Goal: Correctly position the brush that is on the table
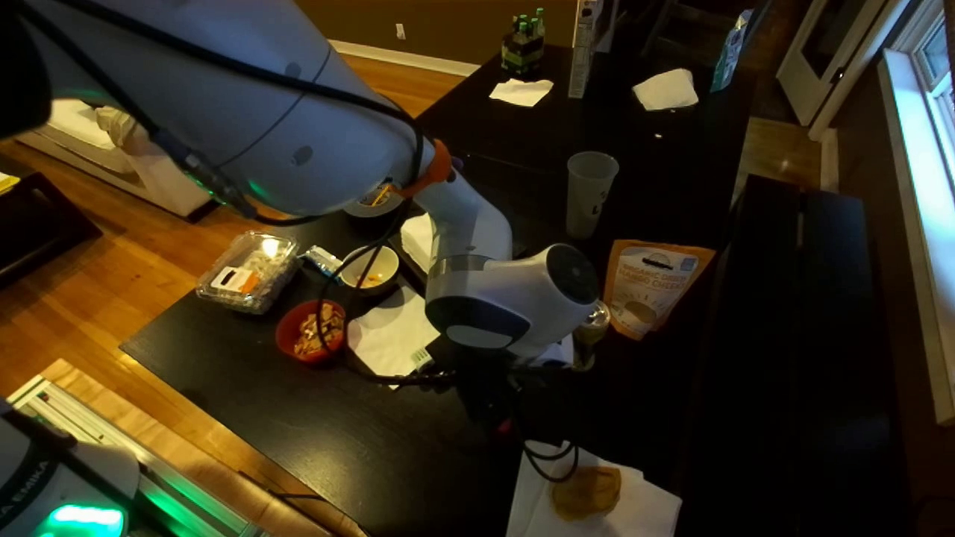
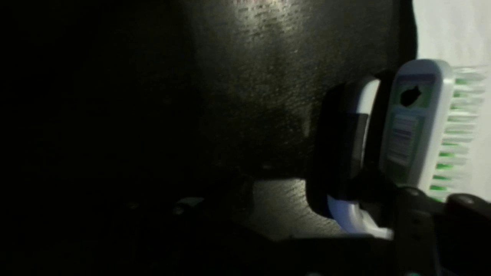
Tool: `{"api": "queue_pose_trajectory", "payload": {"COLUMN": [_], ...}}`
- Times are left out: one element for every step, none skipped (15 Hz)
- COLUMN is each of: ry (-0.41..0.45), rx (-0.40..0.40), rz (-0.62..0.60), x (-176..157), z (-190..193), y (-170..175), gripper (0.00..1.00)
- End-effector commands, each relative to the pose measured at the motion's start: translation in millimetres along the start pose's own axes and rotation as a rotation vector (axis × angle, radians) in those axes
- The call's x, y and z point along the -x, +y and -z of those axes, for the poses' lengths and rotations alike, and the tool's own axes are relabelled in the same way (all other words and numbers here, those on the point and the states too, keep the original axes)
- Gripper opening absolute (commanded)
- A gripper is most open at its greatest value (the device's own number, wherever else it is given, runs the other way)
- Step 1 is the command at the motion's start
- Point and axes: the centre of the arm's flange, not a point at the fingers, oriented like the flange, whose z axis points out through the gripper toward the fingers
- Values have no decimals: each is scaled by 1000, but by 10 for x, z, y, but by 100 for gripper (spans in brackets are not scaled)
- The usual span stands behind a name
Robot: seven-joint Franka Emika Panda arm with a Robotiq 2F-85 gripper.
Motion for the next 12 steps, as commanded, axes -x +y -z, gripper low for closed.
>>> {"api": "queue_pose_trajectory", "payload": {"ry": [25, 25, 25, 28, 28, 29, 30, 31, 31, 31, 28, 32], "rx": [0, 0, -1, 0, -1, -2, -4, -4, -5, -5, -11, -12], "rz": [-14, -14, -11, -8, -6, -4, -2, 0, 0, 2, 1, 2], "x": [28, 26, 22, 16, 10, 3, 1, -1, 0, 4, 10, 13], "z": [-11, -9, -2, 11, 22, 35, 46, 60, 64, 72, 85, 101], "y": [-35, -39, -54, -69, -87, -104, -118, -132, -136, -141, -153, -159], "gripper": [46, 39, 32, 27, 20, 13, 6, 2, 5, 6, 6, 6]}}
